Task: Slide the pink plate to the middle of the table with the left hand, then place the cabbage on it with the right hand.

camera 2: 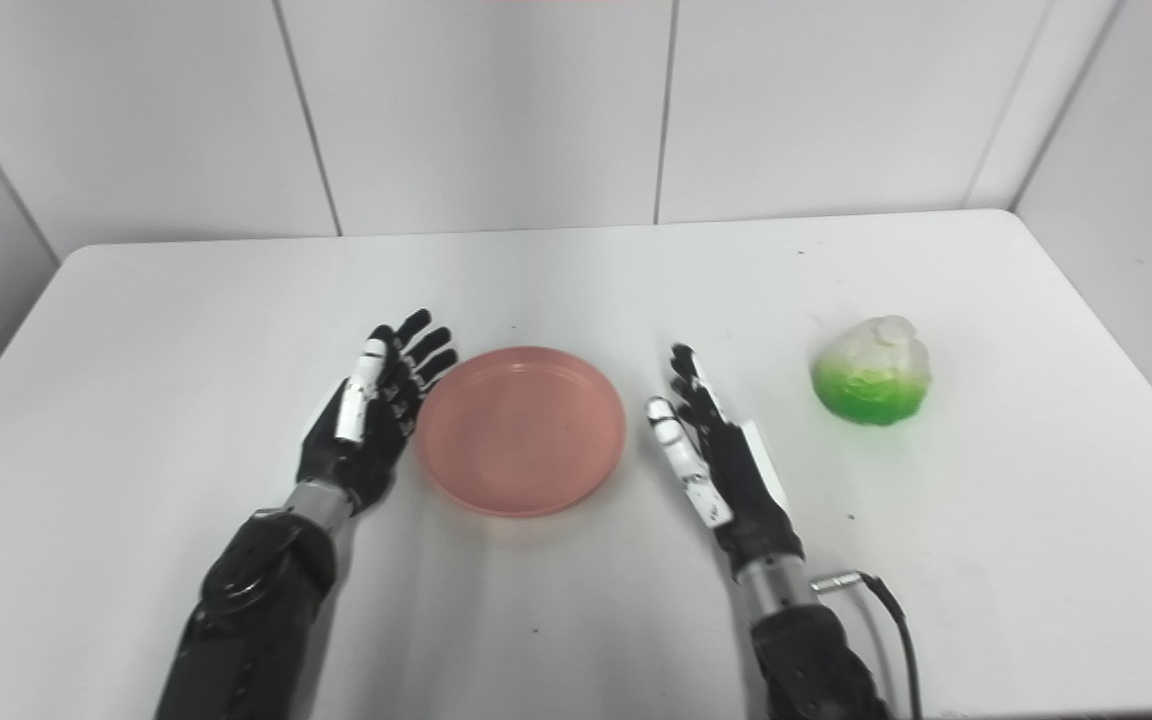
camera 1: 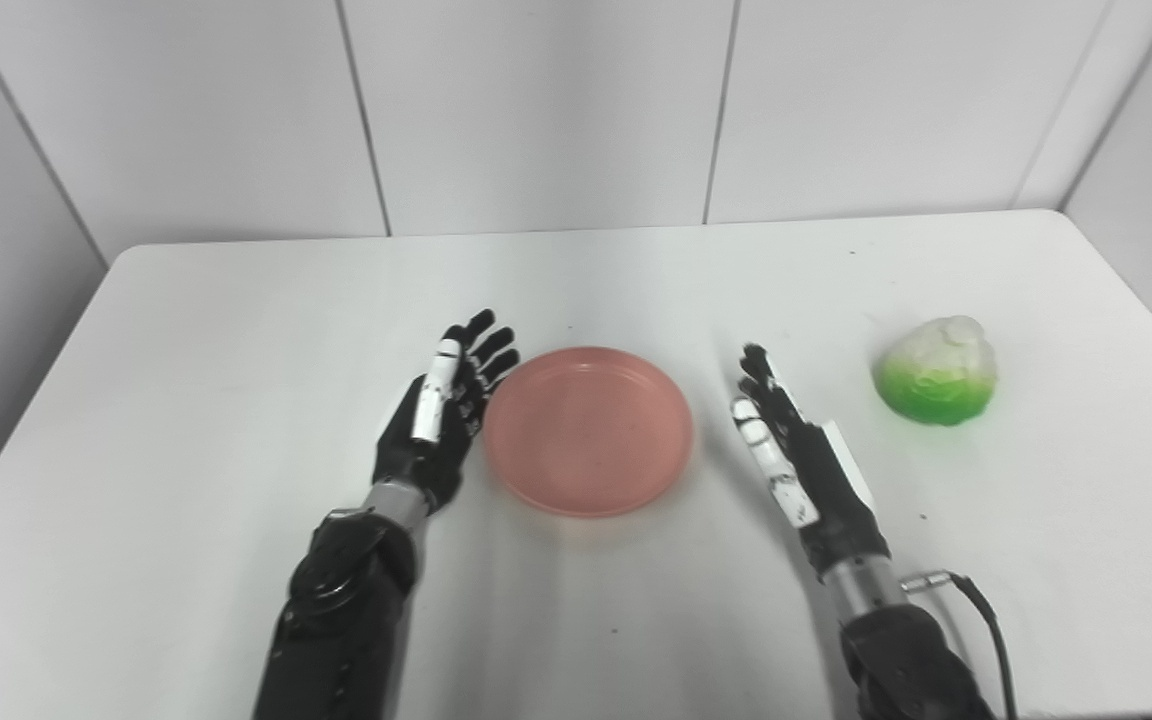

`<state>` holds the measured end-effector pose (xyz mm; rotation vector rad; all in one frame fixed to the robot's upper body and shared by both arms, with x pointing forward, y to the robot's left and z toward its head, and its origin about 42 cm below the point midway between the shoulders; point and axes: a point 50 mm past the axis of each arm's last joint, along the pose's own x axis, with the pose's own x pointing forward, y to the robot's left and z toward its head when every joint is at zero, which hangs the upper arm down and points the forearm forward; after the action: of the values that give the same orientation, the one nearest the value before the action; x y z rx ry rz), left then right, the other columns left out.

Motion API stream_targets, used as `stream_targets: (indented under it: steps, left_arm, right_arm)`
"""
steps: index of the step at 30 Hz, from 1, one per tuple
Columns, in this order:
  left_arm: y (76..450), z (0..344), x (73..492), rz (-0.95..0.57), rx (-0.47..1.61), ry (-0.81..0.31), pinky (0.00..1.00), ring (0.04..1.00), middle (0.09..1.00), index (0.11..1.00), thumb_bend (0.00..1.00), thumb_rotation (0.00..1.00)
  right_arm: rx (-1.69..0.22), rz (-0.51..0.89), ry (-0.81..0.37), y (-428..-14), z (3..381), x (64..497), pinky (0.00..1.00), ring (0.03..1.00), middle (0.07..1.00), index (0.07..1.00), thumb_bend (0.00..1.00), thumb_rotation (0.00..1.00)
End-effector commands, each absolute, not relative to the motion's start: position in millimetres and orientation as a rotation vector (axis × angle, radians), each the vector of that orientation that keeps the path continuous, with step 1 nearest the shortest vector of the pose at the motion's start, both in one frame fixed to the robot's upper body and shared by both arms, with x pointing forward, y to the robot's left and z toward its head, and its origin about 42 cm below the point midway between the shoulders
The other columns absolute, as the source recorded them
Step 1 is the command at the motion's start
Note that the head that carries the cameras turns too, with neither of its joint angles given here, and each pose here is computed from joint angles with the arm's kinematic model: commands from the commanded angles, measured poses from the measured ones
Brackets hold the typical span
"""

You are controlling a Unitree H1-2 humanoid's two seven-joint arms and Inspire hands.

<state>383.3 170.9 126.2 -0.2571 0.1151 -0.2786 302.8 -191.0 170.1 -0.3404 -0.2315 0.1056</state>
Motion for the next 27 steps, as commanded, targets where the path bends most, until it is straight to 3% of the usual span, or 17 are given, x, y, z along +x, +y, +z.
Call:
stream_targets:
  steps: [1, 5, 8, 11, 12, 16, 20, 27]
  left_arm:
    - [183, 104, 375, -0.26, -0.246, 0.201, 0.91, 0.915, 0.919, 0.917, 0.43, 1.0]
    - [190, 100, 378, -0.263, -0.253, 0.21, 0.92, 0.913, 0.917, 0.912, 0.43, 1.0]
    - [194, 98, 379, -0.273, -0.255, 0.214, 0.92, 0.916, 0.92, 0.908, 0.43, 1.0]
    - [201, 93, 380, -0.285, -0.264, 0.215, 0.93, 0.918, 0.919, 0.908, 0.43, 1.0]
    - [203, 91, 380, -0.286, -0.266, 0.215, 0.93, 0.918, 0.919, 0.908, 0.43, 1.0]
    - [212, 88, 383, -0.286, -0.281, 0.222, 0.93, 0.918, 0.924, 0.913, 0.43, 1.0]
    - [223, 81, 387, -0.311, -0.296, 0.215, 0.96, 0.93, 0.936, 0.925, 0.45, 1.0]
    - [233, 79, 393, -0.295, -0.308, 0.234, 0.91, 0.903, 0.913, 0.901, 0.43, 1.0]
  right_arm:
    - [-0.446, 0.041, -0.413, -190, 214, 311, 0.89, 0.934, 0.955, 0.971, 0.61, 1.0]
    - [-0.57, -0.085, -0.571, -199, 258, 316, 0.84, 0.905, 0.937, 0.953, 0.73, 0.97]
    - [-0.617, -0.18, -0.64, -207, 283, 319, 0.81, 0.881, 0.915, 0.949, 0.83, 0.83]
    - [-0.663, -0.236, -0.696, -229, 312, 325, 0.86, 0.917, 0.928, 0.955, 0.97, 0.58]
    - [-0.672, -0.243, -0.701, -234, 317, 326, 0.86, 0.921, 0.931, 0.957, 0.98, 0.57]
    - [-0.749, -0.27, -0.652, -255, 331, 323, 0.92, 0.982, 0.987, 0.996, 1.0, 0.52]
    - [-0.848, -0.299, -0.565, -275, 337, 321, 0.97, 1.0, 1.0, 1.0, 1.0, 0.55]
    - [-0.948, -0.383, -0.376, -313, 333, 314, 0.92, 1.0, 1.0, 1.0, 1.0, 0.56]
